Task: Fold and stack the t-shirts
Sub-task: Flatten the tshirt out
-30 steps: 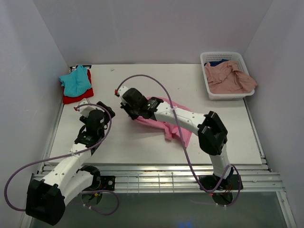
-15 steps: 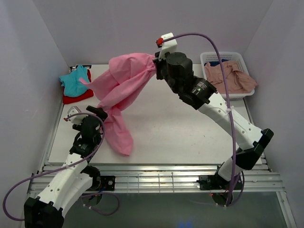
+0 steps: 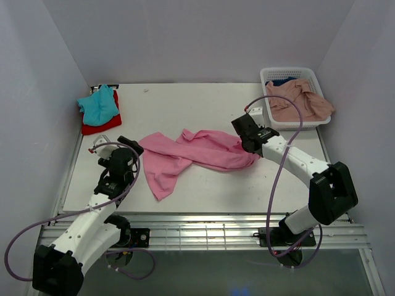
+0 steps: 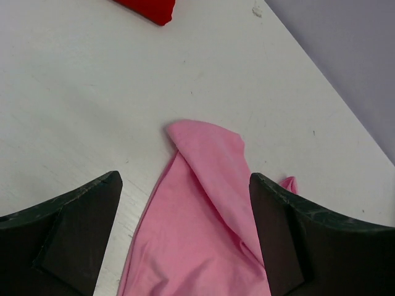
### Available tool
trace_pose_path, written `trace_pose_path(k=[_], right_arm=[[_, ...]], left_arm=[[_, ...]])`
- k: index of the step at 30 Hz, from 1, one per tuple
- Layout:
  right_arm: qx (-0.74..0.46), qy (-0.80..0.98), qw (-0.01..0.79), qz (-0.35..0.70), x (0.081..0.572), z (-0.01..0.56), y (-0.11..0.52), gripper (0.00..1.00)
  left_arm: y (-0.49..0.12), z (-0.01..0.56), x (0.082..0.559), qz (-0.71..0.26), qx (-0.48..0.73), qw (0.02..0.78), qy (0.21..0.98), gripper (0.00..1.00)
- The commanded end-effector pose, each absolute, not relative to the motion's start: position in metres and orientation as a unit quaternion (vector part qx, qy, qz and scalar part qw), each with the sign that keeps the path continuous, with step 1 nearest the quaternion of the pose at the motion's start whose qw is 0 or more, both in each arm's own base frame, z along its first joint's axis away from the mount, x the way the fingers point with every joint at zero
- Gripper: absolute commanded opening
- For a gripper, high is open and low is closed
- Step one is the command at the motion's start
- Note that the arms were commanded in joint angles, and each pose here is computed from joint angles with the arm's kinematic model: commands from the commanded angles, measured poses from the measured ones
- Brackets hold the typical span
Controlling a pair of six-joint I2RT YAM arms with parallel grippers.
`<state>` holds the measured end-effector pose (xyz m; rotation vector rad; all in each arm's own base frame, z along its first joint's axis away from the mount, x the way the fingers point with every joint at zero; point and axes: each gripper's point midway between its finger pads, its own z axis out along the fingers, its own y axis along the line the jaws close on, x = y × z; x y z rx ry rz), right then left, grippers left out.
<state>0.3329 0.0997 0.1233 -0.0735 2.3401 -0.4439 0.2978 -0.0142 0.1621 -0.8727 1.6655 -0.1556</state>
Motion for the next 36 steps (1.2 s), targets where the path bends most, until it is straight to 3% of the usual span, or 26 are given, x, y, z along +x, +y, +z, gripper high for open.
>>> trace_pose_path(k=[1,3,5,8,21,24,30,36], right_arm=[[0.046,0.886,0.406,-0.219,0.331,0.163,0.079,0.08],[0.016,0.891,0.399,-0.216,0.335,0.166,0.084,0.26],[-0.024,0.893,0.428,-0.136,0.354,0.171,0.118,0.52],[-0.106,0.866,0.489,0.003,0.382,0.195,0.177,0.75],[-0.287,0.84,0.424,0.18,0.482,0.151,0.323,0.69],[-0.295,0.844,0.394,0.213,0.48,0.135,0.34,0.67],[-0.296,0.841,0.381,0.247,0.459,0.121,0.345,0.67],[-0.303,0.826,0.354,0.316,0.43,0.117,0.358,0.66]], left_arm=[[-0.033,0.158,0.311,-0.083,-0.324,0.583,0.74,0.94],[-0.038,0.153,0.318,-0.074,-0.301,0.574,0.758,0.94],[-0.045,0.136,0.323,-0.064,-0.284,0.551,0.782,0.94],[-0.052,0.129,0.331,-0.066,-0.261,0.549,0.791,0.94],[-0.063,0.146,0.37,-0.047,-0.184,0.594,0.782,0.95],[-0.082,0.151,0.403,-0.047,-0.129,0.595,0.792,0.93],[-0.094,0.169,0.46,0.005,-0.053,0.622,0.781,0.77],[-0.088,0.14,0.487,0.078,-0.014,0.598,0.798,0.77]])
